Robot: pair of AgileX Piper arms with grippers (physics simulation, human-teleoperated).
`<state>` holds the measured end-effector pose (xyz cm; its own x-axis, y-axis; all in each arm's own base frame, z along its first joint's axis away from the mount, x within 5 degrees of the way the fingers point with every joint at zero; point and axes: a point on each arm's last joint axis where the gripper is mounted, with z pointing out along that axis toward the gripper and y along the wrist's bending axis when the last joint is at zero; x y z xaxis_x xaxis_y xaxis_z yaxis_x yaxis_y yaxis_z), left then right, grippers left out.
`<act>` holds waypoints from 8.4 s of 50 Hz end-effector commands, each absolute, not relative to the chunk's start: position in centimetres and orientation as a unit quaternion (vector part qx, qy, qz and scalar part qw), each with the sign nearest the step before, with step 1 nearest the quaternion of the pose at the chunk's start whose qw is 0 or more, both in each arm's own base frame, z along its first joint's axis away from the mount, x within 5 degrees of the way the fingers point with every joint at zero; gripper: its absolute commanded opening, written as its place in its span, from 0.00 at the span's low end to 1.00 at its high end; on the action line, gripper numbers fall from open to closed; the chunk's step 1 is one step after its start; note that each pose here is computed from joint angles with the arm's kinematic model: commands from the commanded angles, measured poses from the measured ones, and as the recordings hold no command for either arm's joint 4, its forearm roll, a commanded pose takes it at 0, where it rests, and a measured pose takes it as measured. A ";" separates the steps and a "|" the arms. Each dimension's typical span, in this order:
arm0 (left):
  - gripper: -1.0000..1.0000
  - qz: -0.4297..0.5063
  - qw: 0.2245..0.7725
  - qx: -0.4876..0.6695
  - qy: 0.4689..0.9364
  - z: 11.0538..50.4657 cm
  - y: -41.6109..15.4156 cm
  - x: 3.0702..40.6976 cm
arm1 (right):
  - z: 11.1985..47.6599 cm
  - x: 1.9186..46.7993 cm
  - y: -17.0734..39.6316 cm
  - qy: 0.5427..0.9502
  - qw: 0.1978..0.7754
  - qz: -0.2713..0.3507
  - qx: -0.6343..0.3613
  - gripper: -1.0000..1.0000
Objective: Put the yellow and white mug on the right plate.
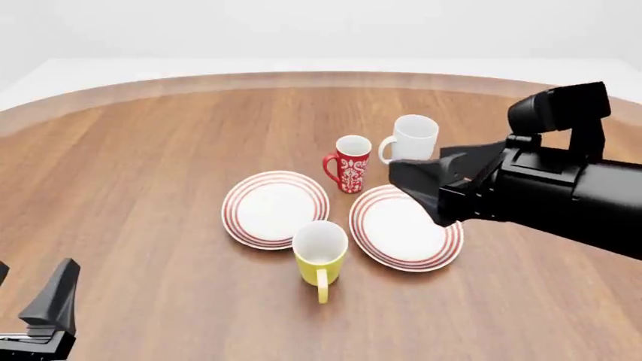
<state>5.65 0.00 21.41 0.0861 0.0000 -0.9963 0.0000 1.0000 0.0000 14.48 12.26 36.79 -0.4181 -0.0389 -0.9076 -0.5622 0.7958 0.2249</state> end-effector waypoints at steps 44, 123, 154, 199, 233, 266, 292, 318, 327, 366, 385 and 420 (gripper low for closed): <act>1.00 0.000 0.737 0.000 0.676 21.4 0.0 5.7 | 33.9 17.4 13.6 0.847 0.442 0.284 -0.080 1.00; 1.00 0.000 0.737 0.000 0.676 21.4 0.0 5.7 | 21.8 20.8 21.5 0.898 0.330 0.274 -0.101 1.00; 1.00 0.000 0.737 0.000 0.676 21.4 0.0 5.7 | 17.6 19.1 22.5 0.907 0.295 0.291 -0.080 1.00; 1.00 0.000 0.737 0.000 0.676 21.4 0.0 5.7 | 13.9 19.1 22.3 0.913 0.279 0.292 -0.051 1.00; 1.00 0.000 0.737 0.000 0.676 21.4 0.0 5.7 | 13.8 19.8 21.8 0.912 0.289 0.288 -0.047 0.00; 1.00 0.000 0.737 0.000 0.676 21.4 0.0 5.7 | 20.4 20.9 17.0 0.896 0.359 0.256 -0.057 0.00; 1.00 0.000 0.737 0.000 0.676 21.4 0.0 5.7 | 22.0 22.6 14.2 0.901 0.380 0.192 -0.086 0.00; 1.00 0.000 0.737 0.000 0.676 21.4 0.0 5.7 | 21.2 23.9 10.4 0.906 0.394 0.131 -0.083 0.00; 1.00 0.000 0.737 0.000 0.676 21.4 0.0 5.7 | 20.5 24.5 9.5 0.907 0.397 0.118 -0.074 0.00; 1.00 0.000 0.737 0.000 0.676 21.4 0.0 5.7 | 17.0 27.7 8.8 0.915 0.383 0.078 -0.098 0.00; 1.00 0.000 0.737 0.000 0.676 21.4 0.0 5.7 | 15.4 28.1 9.9 0.919 0.372 0.086 -0.102 0.00; 1.00 0.000 0.737 0.000 0.676 21.4 0.0 5.7 | 16.0 25.9 12.3 0.920 0.357 0.124 -0.101 1.00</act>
